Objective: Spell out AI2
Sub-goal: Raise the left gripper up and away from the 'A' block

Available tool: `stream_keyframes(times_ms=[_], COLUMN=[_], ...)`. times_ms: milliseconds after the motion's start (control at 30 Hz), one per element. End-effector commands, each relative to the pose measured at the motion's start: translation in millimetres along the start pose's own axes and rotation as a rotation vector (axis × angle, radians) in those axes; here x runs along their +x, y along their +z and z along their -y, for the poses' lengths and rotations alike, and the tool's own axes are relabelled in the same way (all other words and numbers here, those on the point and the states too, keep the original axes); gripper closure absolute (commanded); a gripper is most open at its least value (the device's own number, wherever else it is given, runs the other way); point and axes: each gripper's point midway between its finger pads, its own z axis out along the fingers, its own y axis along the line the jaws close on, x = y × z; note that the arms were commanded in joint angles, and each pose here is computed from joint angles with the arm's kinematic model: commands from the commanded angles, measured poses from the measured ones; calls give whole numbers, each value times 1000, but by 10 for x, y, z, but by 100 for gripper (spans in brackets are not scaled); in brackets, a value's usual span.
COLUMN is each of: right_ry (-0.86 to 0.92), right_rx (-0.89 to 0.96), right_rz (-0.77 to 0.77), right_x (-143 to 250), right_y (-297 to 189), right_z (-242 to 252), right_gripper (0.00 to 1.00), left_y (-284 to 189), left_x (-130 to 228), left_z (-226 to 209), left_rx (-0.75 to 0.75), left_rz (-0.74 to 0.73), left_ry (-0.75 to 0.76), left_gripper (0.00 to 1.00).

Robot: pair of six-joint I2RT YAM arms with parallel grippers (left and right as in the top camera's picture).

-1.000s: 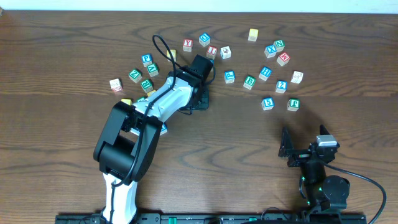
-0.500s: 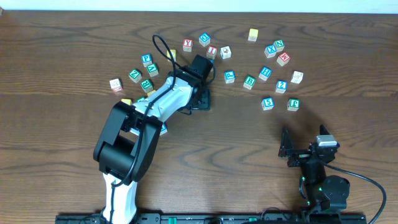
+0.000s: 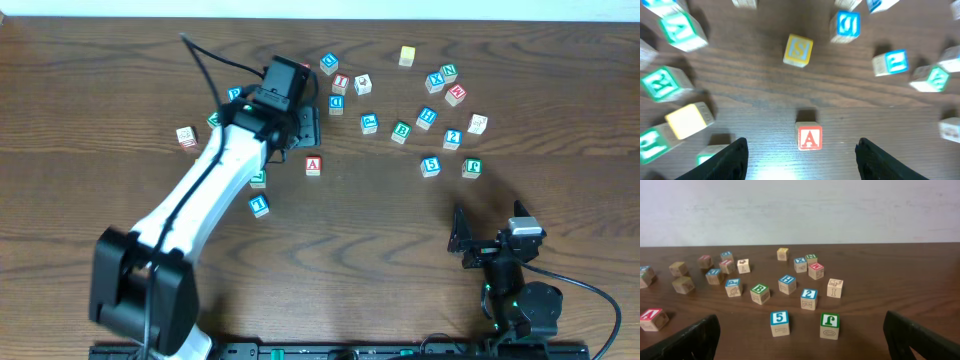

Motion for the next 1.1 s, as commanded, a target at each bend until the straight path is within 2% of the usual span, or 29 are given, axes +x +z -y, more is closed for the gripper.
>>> stream_keyframes(times_ms=[0,367,733,1067], right_ry=[-11,-11,-11,-11], right_rx=[6,6,6,6], right_rz=[3,3,3,3], right_x=[-2,-2,-2,-2], right_y=[-4,-4,-4,-4], right_z=[14,14,14,14], right_gripper=[1,1,1,1], left_y=[-203,-755,-807,-811], left_x=[-41,114,111,83], left_z=[-11,-153,-485,-560], left_rx=[1,-13,-66,-76], left_rz=[34,23,-2,2], left_ry=[24,47,-22,-40], left_gripper=[32,31,31,30])
